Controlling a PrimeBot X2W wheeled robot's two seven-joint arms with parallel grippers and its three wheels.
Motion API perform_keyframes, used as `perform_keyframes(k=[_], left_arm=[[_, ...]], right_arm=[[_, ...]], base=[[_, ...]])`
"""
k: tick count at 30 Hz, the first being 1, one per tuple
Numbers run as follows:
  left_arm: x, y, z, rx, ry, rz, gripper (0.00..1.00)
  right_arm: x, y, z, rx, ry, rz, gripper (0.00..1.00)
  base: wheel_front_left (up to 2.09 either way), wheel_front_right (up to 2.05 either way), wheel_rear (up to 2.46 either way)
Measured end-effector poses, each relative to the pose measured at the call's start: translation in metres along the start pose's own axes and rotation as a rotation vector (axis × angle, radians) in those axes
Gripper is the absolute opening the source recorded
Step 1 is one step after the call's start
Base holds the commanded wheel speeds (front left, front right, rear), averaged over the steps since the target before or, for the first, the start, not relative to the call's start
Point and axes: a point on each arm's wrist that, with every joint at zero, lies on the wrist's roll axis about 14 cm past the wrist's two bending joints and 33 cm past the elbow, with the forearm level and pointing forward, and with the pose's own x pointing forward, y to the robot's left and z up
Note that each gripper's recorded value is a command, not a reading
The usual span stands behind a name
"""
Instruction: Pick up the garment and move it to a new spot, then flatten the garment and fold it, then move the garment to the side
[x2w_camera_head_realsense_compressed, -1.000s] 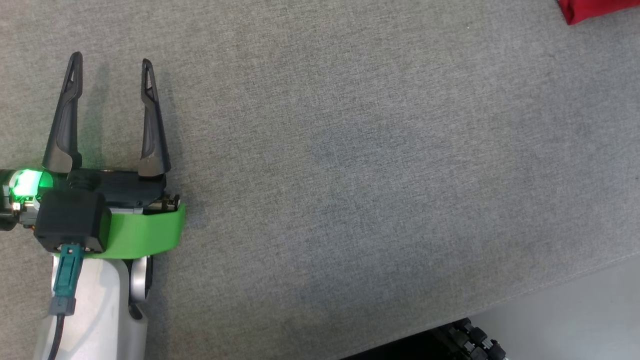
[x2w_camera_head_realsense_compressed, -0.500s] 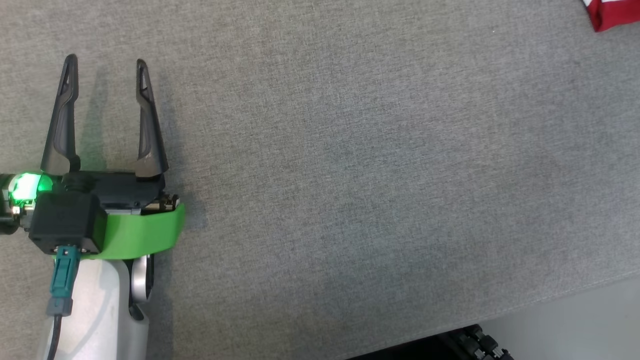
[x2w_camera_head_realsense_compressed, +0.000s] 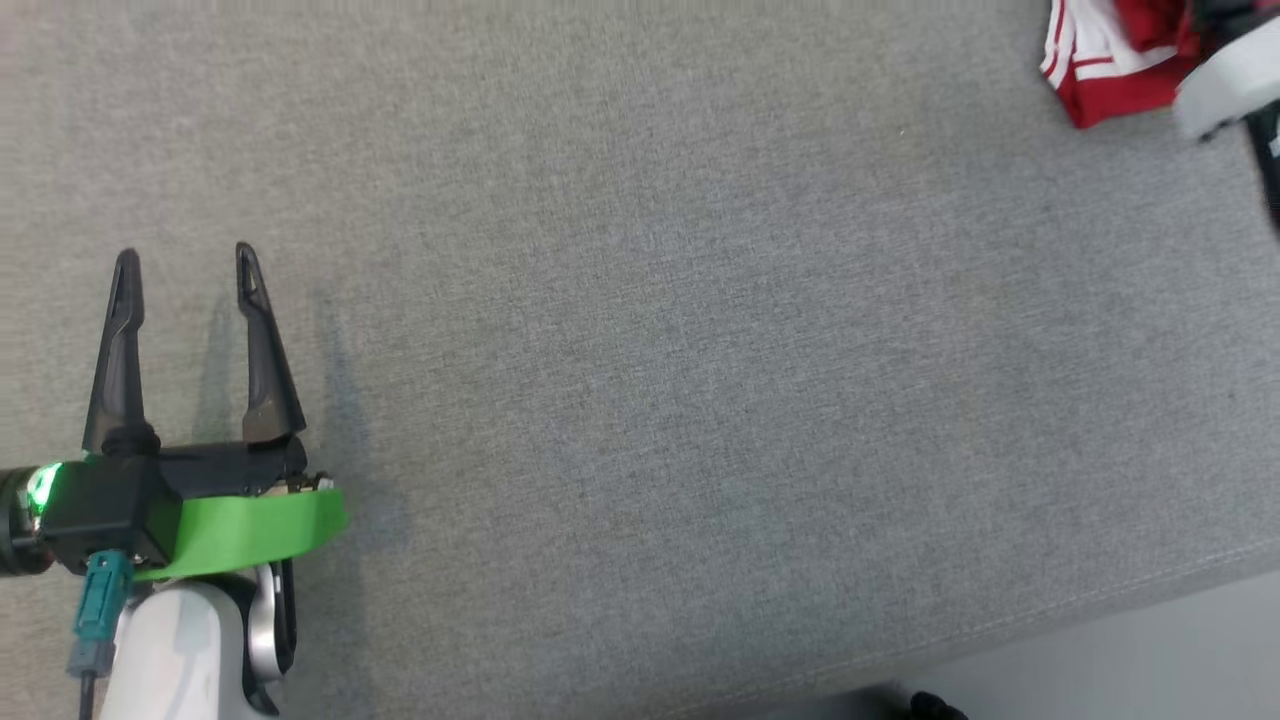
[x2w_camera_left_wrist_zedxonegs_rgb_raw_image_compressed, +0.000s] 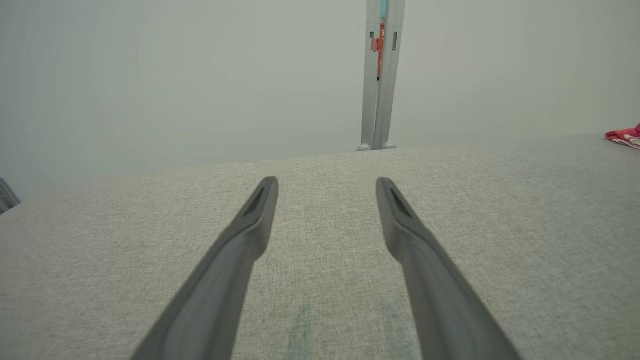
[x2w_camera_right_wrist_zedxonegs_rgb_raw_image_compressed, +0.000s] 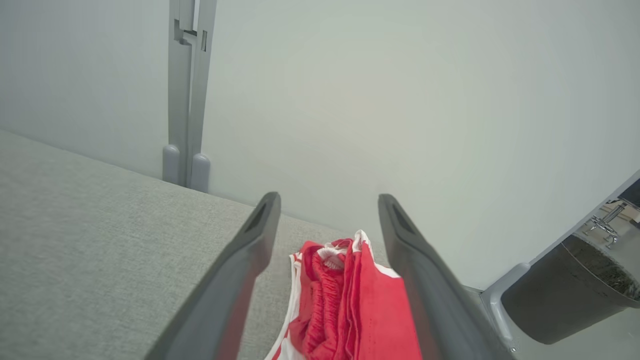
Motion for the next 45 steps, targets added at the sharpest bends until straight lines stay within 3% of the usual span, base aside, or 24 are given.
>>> perform_keyframes(k=[9,17,34,45], left_arm=[[-0.033,0.027,0.026,-0.014,-0.011,0.094,1.0],[-0.062,0.035,0.039,-0.021,-0.008,0.124,1.0],[-0.106,0.052,0.069,-0.028,-0.057,0.167,1.0],[-0.116,0.055,0.073,-0.019,-0.065,0.176,1.0]], right_arm=[[-0.035,0.056,0.037,0.175,-0.124,0.039,1.0],[-0.07,0.092,0.041,0.29,-0.132,0.066,1.0],[-0.14,0.133,0.026,0.431,-0.084,0.052,1.0],[-0.161,0.144,0.033,0.459,-0.103,0.052,1.0]], base=[[0.0,0.0,0.0],[0.0,0.0,0.0],[0.0,0.0,0.0],[0.0,0.0,0.0]])
